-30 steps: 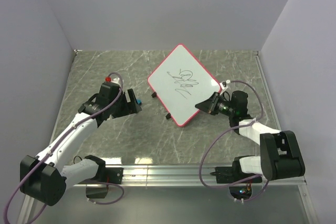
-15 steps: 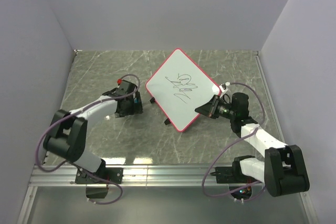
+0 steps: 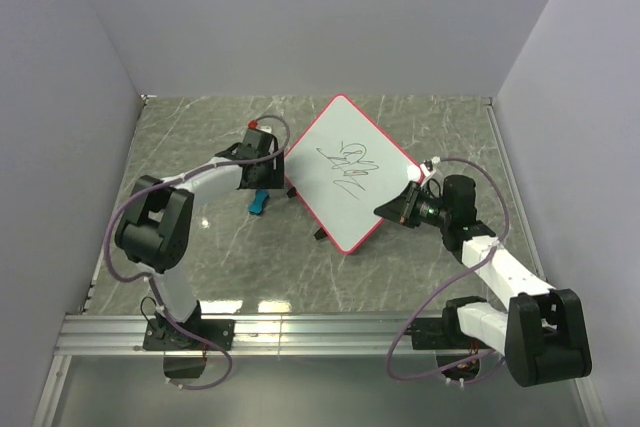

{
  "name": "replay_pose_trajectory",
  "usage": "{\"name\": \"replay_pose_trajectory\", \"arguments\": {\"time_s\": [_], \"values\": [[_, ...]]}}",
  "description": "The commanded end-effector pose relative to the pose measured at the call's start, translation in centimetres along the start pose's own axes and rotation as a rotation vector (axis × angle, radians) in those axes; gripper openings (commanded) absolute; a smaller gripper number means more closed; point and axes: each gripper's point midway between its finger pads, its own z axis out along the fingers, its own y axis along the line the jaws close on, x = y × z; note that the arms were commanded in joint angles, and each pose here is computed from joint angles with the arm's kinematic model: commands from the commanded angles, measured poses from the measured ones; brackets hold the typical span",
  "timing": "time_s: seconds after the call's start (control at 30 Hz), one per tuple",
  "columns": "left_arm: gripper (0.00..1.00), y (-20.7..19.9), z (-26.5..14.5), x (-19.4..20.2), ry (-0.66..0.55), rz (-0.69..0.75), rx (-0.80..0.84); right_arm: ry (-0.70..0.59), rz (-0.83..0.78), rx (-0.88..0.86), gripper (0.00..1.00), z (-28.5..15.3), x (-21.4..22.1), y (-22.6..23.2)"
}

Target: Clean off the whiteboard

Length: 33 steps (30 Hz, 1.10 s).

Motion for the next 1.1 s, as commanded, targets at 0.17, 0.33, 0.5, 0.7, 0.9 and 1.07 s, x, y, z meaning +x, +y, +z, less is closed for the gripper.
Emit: {"name": "replay_pose_trajectory", "arguments": {"time_s": [0.17,0.33,0.5,0.7,0.9,1.07], "values": [[0.77,0.5,-0.9,1.4,0.027,0.035,0.008,0.012,-0.023,0.001,0.0,0.1,-1.8,1.5],[0.8,0.1,-3.1,0.0,-0.013,0.044,0.044,0.002,-0.001,0.009,0.0,0.1,-1.8,1.3],[0.64,0.6,-2.7,1.2,0.029,0.045,0.068,0.003,0.011,0.018,0.0,0.1,-1.7,1.2],[0.64,1.4,-1.3,2.8,0.069,0.01,0.078,-0.006,0.01,0.022,0.0,-0.1,-1.9,1.4],[0.64,1.2,-0.2,3.4,0.092,0.017,0.09,-0.01,0.006,0.034,0.0,-0.2,-2.2,1.4],[0.59,1.4,0.7,4.0,0.096,0.01,0.086,-0.005,0.005,0.048,0.0,-0.3,-2.0,1.3]]}}
